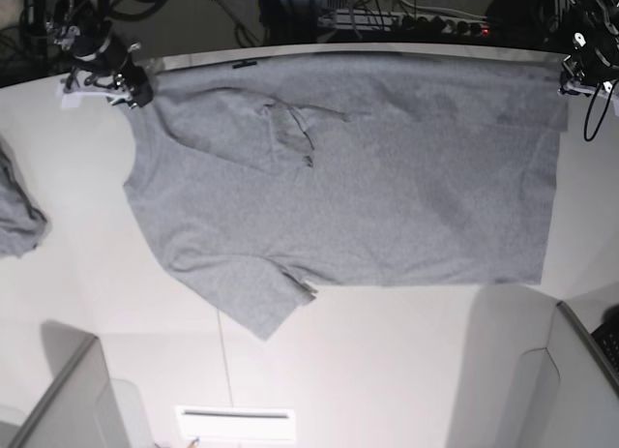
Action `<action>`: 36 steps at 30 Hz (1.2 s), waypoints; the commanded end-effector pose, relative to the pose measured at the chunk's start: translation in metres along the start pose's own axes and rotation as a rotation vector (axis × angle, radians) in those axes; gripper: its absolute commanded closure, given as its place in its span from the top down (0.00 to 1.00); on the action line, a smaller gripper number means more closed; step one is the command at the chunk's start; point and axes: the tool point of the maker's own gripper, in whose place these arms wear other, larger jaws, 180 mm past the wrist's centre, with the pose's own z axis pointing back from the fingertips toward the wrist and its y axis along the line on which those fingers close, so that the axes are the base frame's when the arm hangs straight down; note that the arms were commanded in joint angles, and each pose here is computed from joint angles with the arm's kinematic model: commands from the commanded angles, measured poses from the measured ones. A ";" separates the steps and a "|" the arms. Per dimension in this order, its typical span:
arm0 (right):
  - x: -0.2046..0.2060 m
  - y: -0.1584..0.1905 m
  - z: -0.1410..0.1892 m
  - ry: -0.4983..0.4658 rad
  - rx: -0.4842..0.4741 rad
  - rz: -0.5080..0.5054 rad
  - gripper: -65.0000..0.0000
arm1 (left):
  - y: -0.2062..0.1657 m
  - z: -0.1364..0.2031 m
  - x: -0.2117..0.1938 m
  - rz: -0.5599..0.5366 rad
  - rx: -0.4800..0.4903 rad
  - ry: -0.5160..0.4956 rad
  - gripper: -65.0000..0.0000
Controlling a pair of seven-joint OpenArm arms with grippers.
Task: Fold the T-shirt properly
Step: 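Move the right gripper to the shirt's hem corner by the sleeve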
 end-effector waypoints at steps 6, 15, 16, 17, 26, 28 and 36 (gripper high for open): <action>0.017 0.000 0.015 -0.103 0.002 0.028 0.38 | 0.007 0.020 0.025 -0.010 0.024 -0.091 0.63; 0.064 -0.034 0.042 -0.253 -0.075 -0.024 0.39 | 0.053 0.084 0.072 0.075 0.142 -0.323 0.72; 0.070 -0.030 0.042 -0.272 -0.064 -0.026 0.39 | 0.054 0.088 0.077 0.069 0.148 -0.339 0.72; 0.078 -0.023 0.042 -0.288 -0.041 -0.011 0.39 | 0.053 0.090 0.084 0.056 0.146 -0.351 0.72; 0.096 0.102 0.019 -0.288 0.271 0.272 0.39 | -0.030 0.053 0.114 -0.084 -0.026 -0.337 0.71; 0.090 0.127 0.009 -0.266 0.280 0.362 0.39 | -0.045 0.046 0.115 -0.104 -0.056 -0.326 0.70; 0.096 0.231 -0.032 -0.241 0.308 0.626 0.54 | -0.094 0.036 0.136 -0.138 -0.161 -0.355 0.00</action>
